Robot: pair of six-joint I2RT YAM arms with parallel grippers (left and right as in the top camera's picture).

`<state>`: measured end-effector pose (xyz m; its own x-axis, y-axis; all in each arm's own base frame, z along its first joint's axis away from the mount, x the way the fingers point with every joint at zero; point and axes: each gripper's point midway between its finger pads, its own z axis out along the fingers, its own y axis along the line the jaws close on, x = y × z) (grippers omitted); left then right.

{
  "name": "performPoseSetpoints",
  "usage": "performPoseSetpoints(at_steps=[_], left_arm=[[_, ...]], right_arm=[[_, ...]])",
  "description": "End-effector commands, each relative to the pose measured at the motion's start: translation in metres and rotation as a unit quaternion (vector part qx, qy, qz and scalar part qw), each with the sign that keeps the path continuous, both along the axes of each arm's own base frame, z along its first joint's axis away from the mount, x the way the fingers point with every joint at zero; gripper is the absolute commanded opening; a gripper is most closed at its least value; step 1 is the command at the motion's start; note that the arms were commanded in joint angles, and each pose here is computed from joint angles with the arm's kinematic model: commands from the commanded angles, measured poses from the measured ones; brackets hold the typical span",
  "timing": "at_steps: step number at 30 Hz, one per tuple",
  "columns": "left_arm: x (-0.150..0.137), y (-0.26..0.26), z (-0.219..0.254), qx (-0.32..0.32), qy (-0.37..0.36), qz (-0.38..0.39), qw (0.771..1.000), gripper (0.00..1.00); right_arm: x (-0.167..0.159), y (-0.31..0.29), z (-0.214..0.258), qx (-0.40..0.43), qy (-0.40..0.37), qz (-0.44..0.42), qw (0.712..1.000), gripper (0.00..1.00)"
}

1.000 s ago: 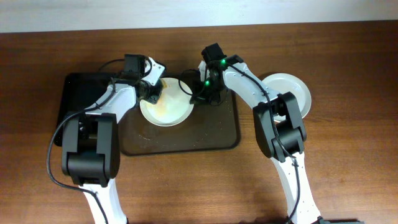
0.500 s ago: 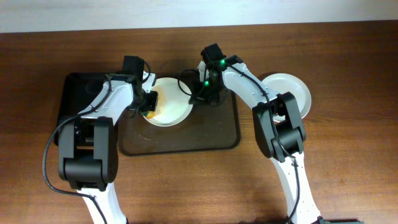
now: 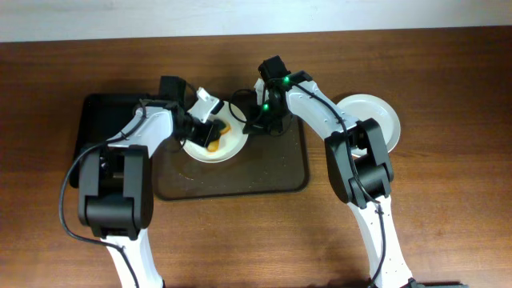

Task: Clean dirty plates on tray and stack at the side
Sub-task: 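Scrub the last plate with the sponge in the left gripper, then lift the sponge away and raise the plate with the right gripper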

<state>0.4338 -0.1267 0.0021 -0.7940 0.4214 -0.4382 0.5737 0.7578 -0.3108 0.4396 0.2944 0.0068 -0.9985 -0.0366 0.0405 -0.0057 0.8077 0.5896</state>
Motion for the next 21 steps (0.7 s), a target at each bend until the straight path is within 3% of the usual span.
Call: performPoseSetpoints(at_steps=[1,10,21], left_arm=[[-0.013,0.025,-0.065,0.082,0.025,0.002,0.996,0.0],[0.027,0.021,-0.053,0.072,-0.063,0.01,0.995,0.0],[0.044,0.019,-0.072,0.068,-0.095,0.013,0.993,0.0]], right_arm=[[-0.004,-0.003,-0.017,-0.009,0.019,0.0,1.0,0.04],[-0.004,-0.003,-0.017,-0.009,0.019,0.0,1.0,0.04],[-0.004,-0.003,-0.017,-0.009,0.018,0.0,1.0,0.04]])
